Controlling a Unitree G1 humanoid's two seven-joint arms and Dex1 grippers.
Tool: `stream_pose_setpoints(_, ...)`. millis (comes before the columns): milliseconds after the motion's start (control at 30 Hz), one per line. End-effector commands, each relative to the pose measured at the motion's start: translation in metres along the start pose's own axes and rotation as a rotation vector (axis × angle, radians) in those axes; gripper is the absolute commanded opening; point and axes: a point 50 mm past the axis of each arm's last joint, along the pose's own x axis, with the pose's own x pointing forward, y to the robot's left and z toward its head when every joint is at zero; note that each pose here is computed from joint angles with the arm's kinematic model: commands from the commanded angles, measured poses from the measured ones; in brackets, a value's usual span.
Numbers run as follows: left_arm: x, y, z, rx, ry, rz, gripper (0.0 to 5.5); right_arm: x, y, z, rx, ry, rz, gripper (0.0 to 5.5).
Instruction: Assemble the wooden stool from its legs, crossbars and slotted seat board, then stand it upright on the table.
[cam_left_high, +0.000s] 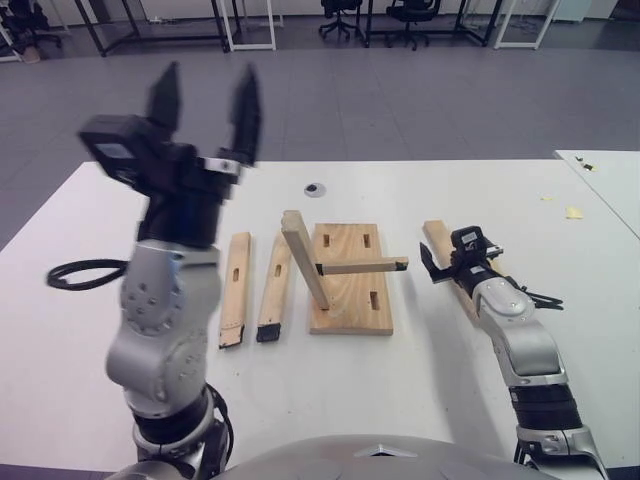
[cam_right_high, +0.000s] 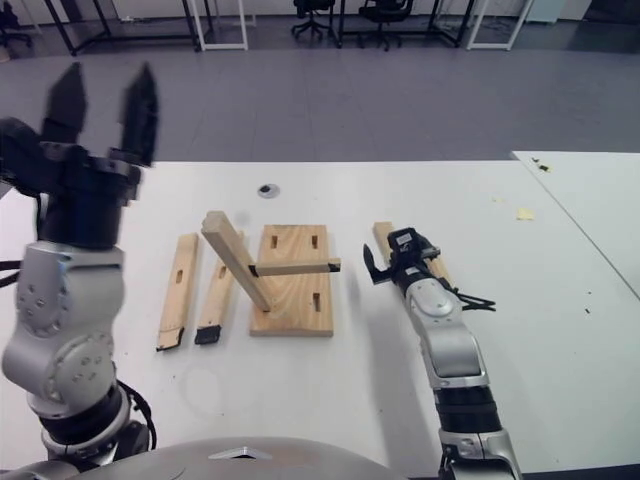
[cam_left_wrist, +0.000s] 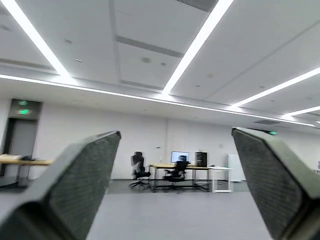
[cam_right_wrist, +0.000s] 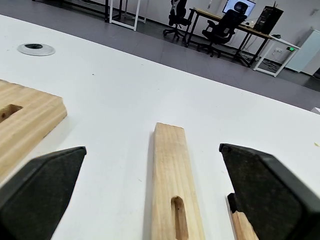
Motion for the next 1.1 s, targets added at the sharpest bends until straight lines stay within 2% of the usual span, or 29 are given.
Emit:
stream_pose_setpoints(33,-0.031,0.039,-0.051,0.052,0.283,0.12,4.09,0.005,-0.002,-0.002,0.013,-0.009,-0.037,4.97)
stream_pose_setpoints(200,-0.087,0.023,-0.111,0.004,0.694,-0.072,4.09,0.008,-0.004,-0.004,0.011,-0.009,-0.046,4.97)
stream_pose_setpoints(400,-0.138,0.017,-0.146,0.046,1.002,-0.082,4.09,0.012,-0.001,-0.001,0.007,-0.012,-0.038,4.97)
stream_pose_setpoints(533,-0.147,0.002,-0.148,0.006,1.049,-0.131,4.09,0.013,0.001,-0.001,-0.004,-0.007,-0.03,4.97)
stream_pose_setpoints(833,-0.166,0.014,-0.148,0.117,1.187,-0.022,4.09,0.01,0.004,-0.003,0.001,0.01,-0.03,4.97)
stream_pose_setpoints(1100,-0.159,0.009,-0.147,0.151,1.174,-0.111,2.72,0.011,0.006,0.001,0.014,0.004,-0.041,4.97)
